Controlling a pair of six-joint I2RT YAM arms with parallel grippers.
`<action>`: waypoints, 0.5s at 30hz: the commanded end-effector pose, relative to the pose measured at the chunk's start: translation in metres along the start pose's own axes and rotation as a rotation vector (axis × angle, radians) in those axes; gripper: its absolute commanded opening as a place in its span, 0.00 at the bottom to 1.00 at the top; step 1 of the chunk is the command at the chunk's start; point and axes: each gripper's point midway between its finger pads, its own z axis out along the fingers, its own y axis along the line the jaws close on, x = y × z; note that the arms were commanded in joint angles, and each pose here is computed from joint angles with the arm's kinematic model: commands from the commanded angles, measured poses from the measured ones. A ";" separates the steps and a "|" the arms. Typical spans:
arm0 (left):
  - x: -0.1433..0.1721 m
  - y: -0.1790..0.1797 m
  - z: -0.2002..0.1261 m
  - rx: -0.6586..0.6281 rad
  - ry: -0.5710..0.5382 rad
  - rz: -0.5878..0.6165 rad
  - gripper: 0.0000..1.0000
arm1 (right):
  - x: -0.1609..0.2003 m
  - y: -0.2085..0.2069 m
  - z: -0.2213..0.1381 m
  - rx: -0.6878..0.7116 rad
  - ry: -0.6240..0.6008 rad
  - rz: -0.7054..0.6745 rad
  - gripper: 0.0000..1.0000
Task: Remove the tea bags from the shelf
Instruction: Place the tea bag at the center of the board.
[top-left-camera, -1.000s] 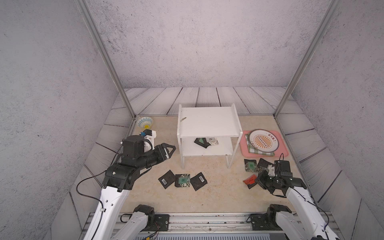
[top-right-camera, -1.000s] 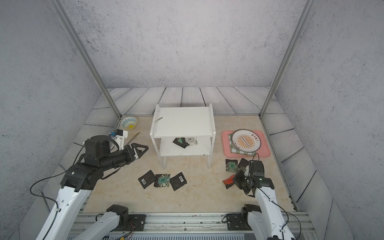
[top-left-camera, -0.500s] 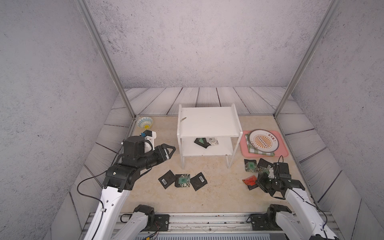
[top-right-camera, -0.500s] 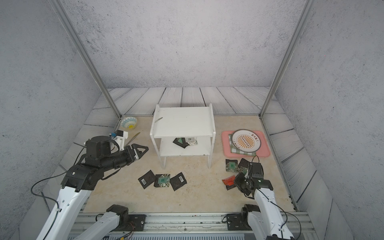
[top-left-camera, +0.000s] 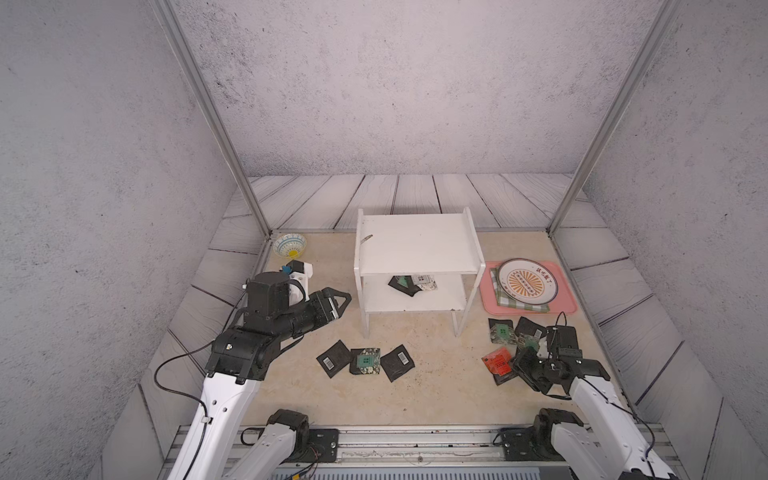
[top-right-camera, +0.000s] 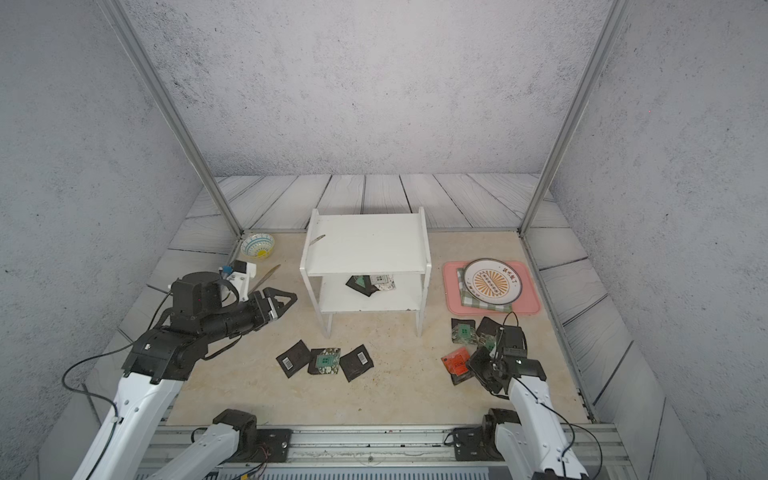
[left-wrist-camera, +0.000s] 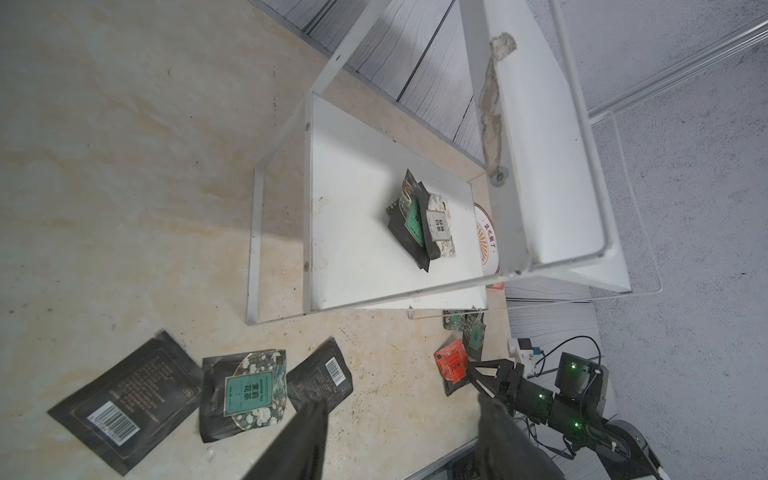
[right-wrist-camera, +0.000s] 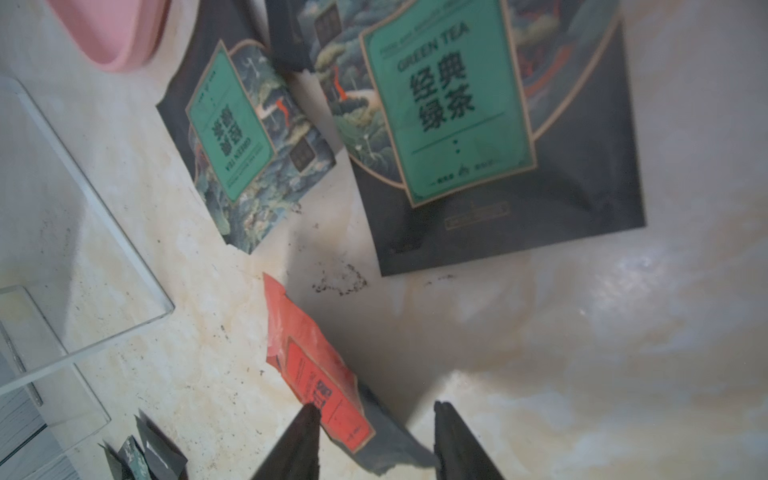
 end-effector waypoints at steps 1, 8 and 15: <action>0.000 -0.002 -0.002 0.007 -0.006 0.004 0.62 | -0.008 0.000 -0.011 0.022 -0.047 0.008 0.50; 0.001 -0.003 -0.003 0.011 -0.005 0.004 0.61 | -0.014 0.003 -0.024 0.013 -0.105 0.001 0.54; 0.004 -0.003 -0.006 0.011 0.002 0.004 0.62 | -0.012 0.017 -0.030 -0.054 -0.098 -0.039 0.57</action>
